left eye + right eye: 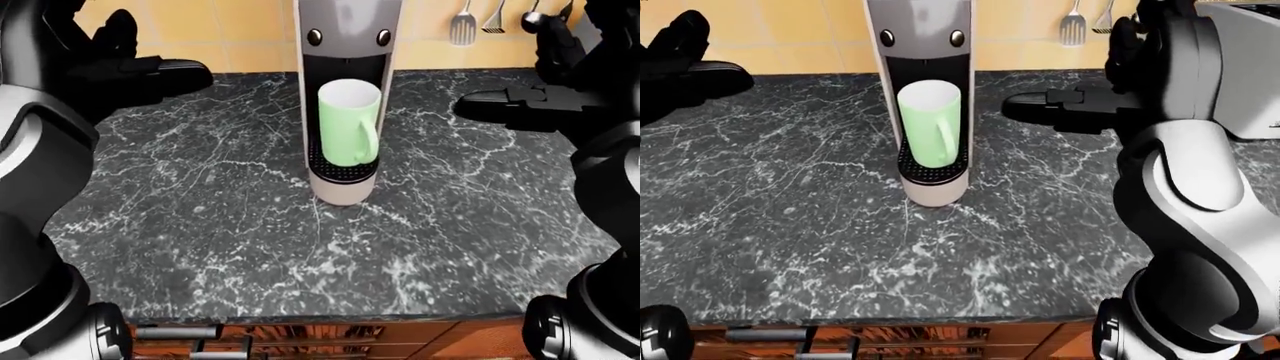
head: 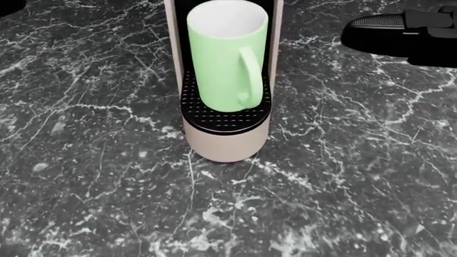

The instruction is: Press the button on the coffee machine to serve coffee.

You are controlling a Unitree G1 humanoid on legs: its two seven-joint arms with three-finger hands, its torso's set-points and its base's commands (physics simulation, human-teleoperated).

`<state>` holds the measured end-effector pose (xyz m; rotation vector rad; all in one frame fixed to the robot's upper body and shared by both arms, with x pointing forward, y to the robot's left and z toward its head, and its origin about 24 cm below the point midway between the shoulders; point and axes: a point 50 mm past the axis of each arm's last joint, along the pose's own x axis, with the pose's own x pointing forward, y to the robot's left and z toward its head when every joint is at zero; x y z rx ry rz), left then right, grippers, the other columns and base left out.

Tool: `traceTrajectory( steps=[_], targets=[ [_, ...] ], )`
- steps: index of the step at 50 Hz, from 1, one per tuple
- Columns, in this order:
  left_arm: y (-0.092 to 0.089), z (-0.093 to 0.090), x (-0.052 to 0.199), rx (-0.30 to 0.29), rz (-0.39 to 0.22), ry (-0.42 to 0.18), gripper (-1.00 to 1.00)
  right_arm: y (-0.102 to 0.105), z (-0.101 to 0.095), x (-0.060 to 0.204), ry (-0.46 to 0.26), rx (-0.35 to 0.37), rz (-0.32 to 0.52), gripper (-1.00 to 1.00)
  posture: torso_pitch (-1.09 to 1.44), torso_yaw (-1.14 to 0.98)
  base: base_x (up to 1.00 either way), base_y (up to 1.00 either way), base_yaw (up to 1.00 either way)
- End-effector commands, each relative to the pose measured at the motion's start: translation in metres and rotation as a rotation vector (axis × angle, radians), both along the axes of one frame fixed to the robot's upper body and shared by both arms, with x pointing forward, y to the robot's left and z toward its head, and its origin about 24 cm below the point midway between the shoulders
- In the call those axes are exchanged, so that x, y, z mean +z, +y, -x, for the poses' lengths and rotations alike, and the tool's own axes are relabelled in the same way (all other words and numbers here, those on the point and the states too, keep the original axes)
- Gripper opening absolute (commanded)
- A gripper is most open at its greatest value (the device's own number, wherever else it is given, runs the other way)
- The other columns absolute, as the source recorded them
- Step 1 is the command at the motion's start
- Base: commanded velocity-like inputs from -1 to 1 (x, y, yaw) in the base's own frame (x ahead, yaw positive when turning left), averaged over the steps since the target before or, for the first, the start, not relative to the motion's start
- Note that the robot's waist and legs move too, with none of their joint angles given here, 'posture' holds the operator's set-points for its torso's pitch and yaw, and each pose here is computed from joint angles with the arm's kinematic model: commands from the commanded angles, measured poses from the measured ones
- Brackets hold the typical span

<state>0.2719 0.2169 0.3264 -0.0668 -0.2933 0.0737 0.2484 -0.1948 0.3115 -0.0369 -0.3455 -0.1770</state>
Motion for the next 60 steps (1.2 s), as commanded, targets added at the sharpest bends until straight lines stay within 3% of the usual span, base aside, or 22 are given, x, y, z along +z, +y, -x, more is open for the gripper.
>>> traceTrajectory(
  steps=[1,60],
  targets=[
    [0.0024,0.0064,0.0129,0.012,0.005,-0.079,1.00,0.0000,0.0057,0.0114,-0.074,0.001,-0.001,1.00,0.00,0.00,0.00,0.00,0.00],
    [0.0035,0.0070,0.0153,0.009,0.042,-0.082,1.00,0.0010,0.0066,0.0133,-0.079,0.008,-0.008,1.00,-0.27,0.00,0.00,0.00,0.00]
  ],
)
